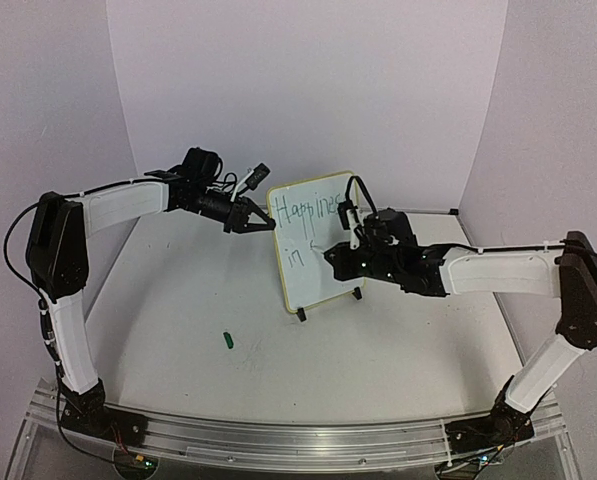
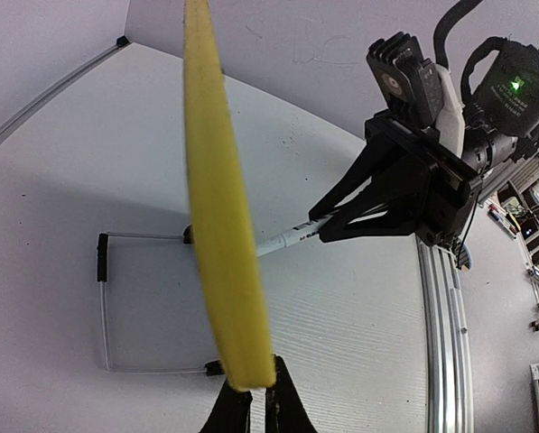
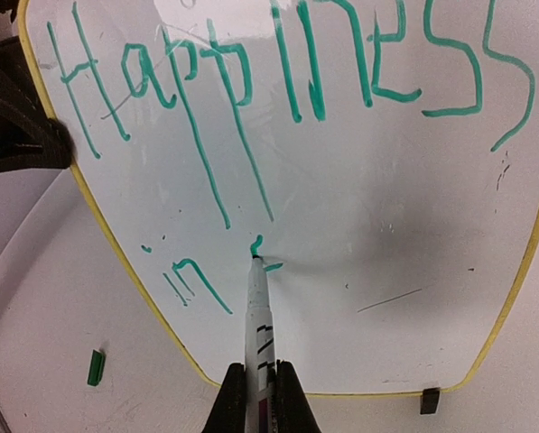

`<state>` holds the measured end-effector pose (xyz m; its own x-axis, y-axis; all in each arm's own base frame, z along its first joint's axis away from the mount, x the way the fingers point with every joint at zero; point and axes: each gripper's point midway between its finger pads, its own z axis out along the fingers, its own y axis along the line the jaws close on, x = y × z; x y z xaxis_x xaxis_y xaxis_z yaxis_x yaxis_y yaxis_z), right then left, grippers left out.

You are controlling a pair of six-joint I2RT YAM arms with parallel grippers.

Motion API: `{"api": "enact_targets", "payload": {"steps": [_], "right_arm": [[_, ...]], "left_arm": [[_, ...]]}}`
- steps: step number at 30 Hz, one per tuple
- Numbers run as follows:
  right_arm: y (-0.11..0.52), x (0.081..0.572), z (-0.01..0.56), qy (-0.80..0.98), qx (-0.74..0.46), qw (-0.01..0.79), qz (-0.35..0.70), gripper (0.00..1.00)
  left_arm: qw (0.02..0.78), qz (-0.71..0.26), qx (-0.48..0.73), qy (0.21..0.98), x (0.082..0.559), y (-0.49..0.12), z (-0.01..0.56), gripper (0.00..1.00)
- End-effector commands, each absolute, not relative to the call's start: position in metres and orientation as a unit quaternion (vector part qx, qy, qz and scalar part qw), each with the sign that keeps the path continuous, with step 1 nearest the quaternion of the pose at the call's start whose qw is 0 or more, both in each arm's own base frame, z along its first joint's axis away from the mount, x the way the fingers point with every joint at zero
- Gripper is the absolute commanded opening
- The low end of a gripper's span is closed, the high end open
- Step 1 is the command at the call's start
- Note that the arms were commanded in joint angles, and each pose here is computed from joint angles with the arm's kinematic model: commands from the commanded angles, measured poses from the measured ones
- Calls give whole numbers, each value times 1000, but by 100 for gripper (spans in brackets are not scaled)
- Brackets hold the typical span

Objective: Write a sentence on the whiteboard
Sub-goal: Write on the whiteboard with the whiteboard marker without the cap.

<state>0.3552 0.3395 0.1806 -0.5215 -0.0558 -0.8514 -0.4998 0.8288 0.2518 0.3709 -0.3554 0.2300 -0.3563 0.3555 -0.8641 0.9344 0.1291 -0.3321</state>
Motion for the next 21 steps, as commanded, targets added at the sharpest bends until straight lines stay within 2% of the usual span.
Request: {"api": "enact_targets", "payload": {"steps": [1,10,21], "right_arm": [[331,355,160,851,-147,449,230,0],[328,352,149,856,-141,441,231,0],[321,354,193,834,-136,483,231,0]], "left_arm": [[261,-461,465,709,353,-356,210,0],[260,-461,465,709,353,-356,210,0],[260,-461,465,710,353,-356,210,0]]}}
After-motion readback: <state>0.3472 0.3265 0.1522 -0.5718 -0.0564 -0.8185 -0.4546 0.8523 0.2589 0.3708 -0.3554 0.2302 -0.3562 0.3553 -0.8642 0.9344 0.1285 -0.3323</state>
